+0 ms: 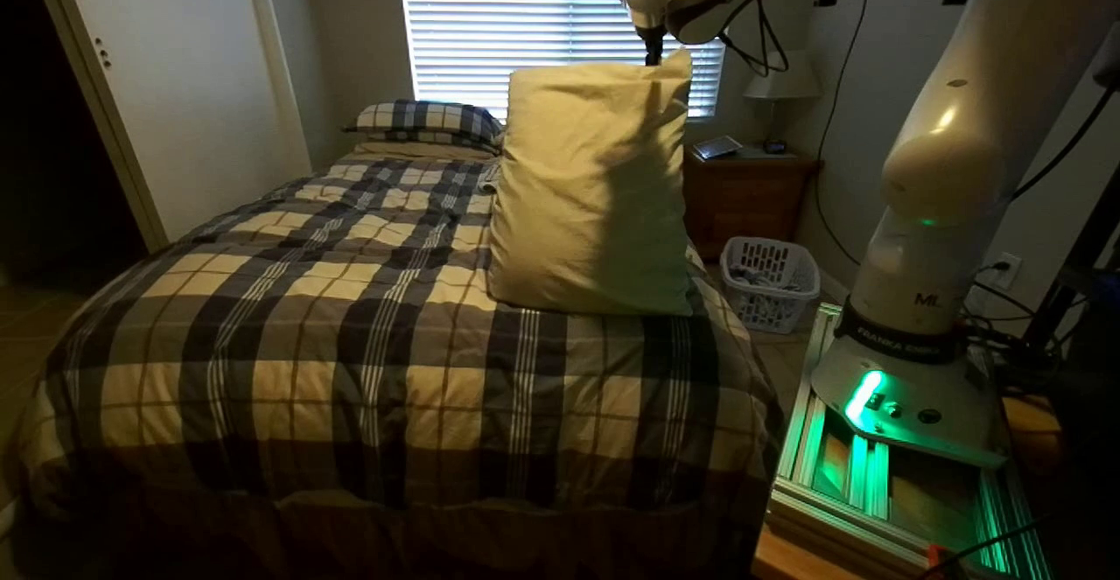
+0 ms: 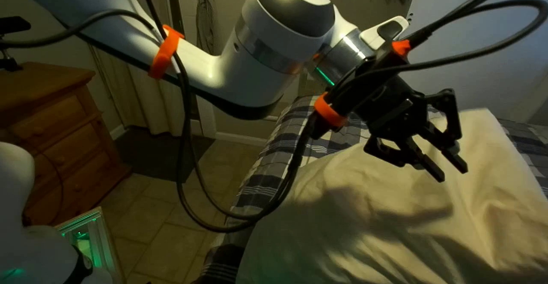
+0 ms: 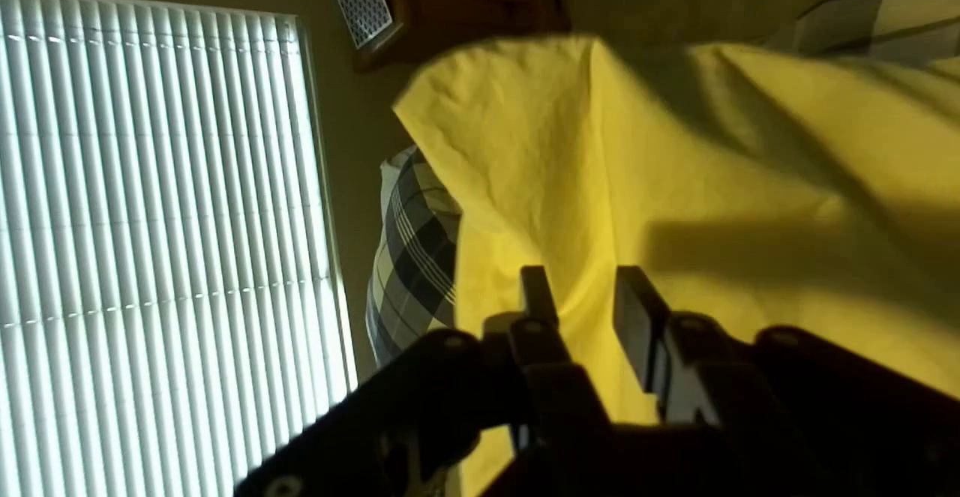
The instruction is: Flip the white pillow over.
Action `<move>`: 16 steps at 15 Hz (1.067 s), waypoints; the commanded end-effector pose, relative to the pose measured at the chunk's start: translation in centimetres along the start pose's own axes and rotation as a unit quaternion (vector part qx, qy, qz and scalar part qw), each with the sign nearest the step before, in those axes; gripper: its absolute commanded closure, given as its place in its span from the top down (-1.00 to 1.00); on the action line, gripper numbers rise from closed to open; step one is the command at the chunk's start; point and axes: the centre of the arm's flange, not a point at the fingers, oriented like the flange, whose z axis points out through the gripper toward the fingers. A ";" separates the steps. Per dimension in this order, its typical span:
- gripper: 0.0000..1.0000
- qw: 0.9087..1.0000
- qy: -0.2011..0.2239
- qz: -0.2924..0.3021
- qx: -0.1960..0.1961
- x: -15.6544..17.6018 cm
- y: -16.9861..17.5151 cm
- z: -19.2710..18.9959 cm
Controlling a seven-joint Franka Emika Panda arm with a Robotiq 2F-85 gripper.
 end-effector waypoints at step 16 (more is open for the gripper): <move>1.00 0.931 -0.045 0.206 0.299 -3.3 2.9 -4.3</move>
